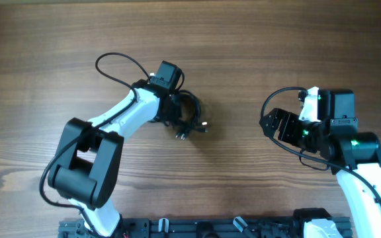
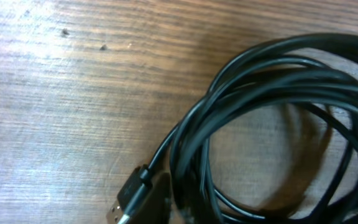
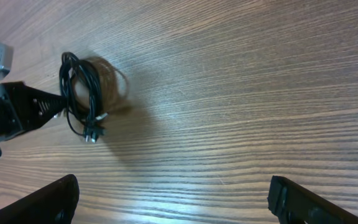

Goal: Untangle cables
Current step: 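Lower the left gripper onto the black cable bundle and grasp it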

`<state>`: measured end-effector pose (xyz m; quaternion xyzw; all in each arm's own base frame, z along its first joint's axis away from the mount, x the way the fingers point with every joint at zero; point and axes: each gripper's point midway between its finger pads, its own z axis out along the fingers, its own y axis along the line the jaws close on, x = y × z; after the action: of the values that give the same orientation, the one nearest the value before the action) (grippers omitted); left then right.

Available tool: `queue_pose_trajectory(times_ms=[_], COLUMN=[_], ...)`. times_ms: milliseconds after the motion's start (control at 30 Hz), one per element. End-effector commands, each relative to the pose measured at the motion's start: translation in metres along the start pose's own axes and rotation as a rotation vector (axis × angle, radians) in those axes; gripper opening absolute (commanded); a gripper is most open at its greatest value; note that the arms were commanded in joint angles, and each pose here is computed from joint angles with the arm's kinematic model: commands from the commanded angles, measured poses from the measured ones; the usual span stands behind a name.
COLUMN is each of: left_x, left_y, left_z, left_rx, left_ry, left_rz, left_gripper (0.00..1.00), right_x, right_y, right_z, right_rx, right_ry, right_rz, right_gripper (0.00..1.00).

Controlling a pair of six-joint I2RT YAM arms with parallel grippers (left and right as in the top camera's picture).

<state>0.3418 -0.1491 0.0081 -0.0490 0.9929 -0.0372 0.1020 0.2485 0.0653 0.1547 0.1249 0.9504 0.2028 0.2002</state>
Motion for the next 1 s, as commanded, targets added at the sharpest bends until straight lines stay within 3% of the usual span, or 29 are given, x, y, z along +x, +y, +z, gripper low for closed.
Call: queue_pose_trajectory(times_ms=[0, 133, 233, 367, 600, 967], left_x=[-0.007, -0.019, -0.028, -0.041, -0.044, -0.037], left_y=[-0.001, -0.008, -0.012, -0.016, -0.014, -0.008], left_z=[-0.02, -0.029, -0.029, -0.027, -0.009, 0.011], left_rx=[0.022, 0.053, 0.071, 0.077, 0.057, 0.017], left_ry=[-0.057, -0.111, -0.149, -0.2, -0.202, -0.162], left_rz=[-0.001, -0.003, -0.004, -0.008, -0.01, -0.008], left_gripper=[0.42, 0.68, 0.76, 0.76, 0.61, 0.57], right_x=[-0.006, -0.007, -0.007, -0.007, -0.007, -0.006], right_y=[0.005, 0.006, 0.006, 0.006, 0.006, 0.006], right_z=[-0.004, -0.004, -0.004, -0.004, -0.004, -0.004], right_rx=[-0.02, -0.022, -0.022, -0.022, -0.021, -0.021], right_ry=[-0.012, -0.016, -0.016, -0.016, -0.015, -0.014], right_rz=[0.006, 0.005, 0.004, 0.005, 0.005, 0.006], right_gripper=[1.0, 1.0, 1.0, 1.0, 1.0, 1.0])
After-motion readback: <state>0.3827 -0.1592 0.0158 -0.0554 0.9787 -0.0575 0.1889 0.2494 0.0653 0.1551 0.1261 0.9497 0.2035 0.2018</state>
